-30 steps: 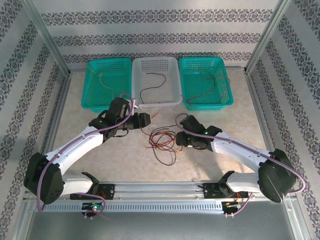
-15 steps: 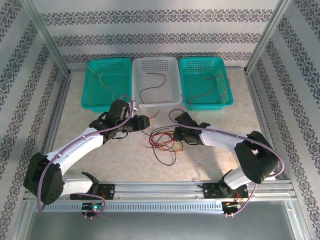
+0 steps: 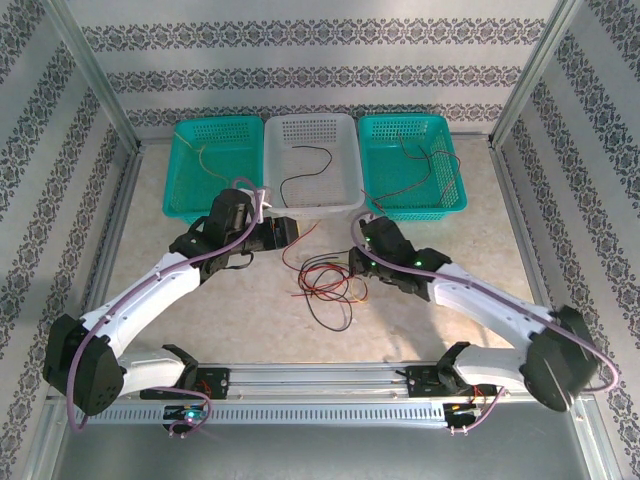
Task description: Untangle the cables
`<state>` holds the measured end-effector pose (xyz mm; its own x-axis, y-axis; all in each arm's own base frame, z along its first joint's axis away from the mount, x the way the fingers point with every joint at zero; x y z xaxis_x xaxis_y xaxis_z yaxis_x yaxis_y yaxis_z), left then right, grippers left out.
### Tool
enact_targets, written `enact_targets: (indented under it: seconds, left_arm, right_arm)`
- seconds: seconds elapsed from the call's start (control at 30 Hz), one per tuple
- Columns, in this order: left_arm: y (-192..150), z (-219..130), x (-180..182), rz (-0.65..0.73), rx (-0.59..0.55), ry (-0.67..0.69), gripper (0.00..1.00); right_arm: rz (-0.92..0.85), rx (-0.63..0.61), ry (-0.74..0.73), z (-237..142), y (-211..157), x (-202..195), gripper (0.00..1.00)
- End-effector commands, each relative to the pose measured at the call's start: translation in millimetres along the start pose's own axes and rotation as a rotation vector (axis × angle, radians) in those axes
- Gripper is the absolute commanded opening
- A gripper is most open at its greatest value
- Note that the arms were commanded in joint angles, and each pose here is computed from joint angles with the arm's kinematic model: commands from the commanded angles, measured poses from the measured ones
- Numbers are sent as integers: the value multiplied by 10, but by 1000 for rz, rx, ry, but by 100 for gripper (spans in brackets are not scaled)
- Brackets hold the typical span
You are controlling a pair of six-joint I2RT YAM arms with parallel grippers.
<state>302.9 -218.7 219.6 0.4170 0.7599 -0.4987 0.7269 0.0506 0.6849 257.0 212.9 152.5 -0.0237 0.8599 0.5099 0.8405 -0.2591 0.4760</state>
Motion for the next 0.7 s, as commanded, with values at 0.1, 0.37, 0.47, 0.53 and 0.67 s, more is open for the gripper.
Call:
enact_targets:
  seconds: [0.1,0.37,0.47,0.53,0.67]
  left_arm:
    - [277,-80,-153,52,-61,-53,50]
    - [187,-65,-82,44,-33,-25,51]
    - [120,-57,-48,36,-14,-16,51]
    - [87,-55,-36,35,-7,-15,51]
    - [71,-64,-29,35,-5,-11,52]
  right_arm:
    - [-112,-50,41,-410,138,130,2]
    - [12,20,-148,98,62,-215,47]
    - [53,25,-204,325,31,-335,47]
    - [73,52,-209,489,-4,-365,47]
    - [74,102,-249,743,-86,-433,42]
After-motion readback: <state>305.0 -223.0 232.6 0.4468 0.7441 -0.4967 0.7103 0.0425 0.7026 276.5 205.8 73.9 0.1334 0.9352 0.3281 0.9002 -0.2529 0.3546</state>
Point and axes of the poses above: each hand's point on the last joint's axis, 136 mm out from that joint toward the fingers, its own z axis out along the fingers, its own x axis along the line the jaws close on, y = z × x, the point moved 1 cm from there along -z, back along the fingers, and after that the axes turned 13 degrees about z, right-handed, at the moved point
